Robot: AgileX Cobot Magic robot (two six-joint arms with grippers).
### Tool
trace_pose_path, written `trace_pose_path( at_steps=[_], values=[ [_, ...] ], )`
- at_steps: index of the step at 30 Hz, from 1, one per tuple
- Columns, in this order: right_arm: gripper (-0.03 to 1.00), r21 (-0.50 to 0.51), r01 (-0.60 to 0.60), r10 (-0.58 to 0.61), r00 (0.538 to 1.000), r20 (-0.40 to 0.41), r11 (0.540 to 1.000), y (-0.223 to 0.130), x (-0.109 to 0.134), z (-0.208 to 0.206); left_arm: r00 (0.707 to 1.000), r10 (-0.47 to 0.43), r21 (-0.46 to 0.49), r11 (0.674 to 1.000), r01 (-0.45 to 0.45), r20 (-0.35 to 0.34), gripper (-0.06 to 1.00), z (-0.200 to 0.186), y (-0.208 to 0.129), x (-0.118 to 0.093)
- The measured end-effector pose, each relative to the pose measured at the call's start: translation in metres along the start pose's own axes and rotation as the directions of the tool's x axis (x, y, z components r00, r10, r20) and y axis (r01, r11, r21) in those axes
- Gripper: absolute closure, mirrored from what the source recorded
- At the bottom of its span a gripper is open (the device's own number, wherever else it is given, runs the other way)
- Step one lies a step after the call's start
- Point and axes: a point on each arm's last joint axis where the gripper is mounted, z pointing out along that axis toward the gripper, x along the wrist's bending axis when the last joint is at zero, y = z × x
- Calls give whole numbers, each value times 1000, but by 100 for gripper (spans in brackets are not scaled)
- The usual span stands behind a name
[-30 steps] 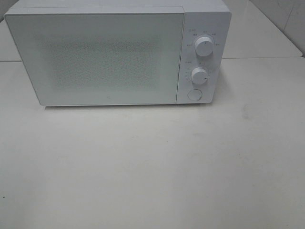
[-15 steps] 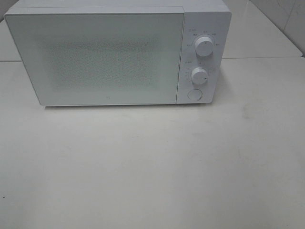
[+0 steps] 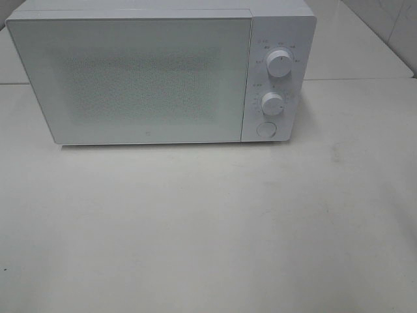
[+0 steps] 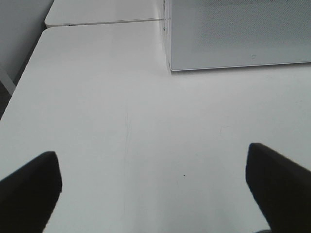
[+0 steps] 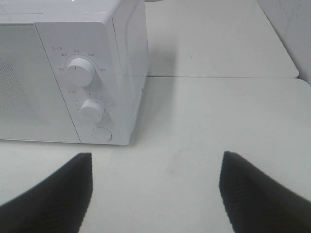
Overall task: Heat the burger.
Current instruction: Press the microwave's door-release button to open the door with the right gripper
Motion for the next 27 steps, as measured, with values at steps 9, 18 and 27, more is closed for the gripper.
trace_pose_path(
  at_steps=[9, 18, 27],
  values=[
    [26, -17, 0, 0, 1000, 0, 1000, 5, 0, 32, 1000, 0, 0, 1000, 0, 0, -3, 0, 0, 0],
    [26, -44, 0, 0, 1000, 1, 999, 5, 0, 71, 1000, 0, 0, 1000, 0, 0, -3, 0, 0, 0],
    [26, -132, -34, 35, 999, 6, 991, -3, -2, 91, 1000, 0, 0, 1000, 0, 0, -3, 0, 0, 0]
  ],
)
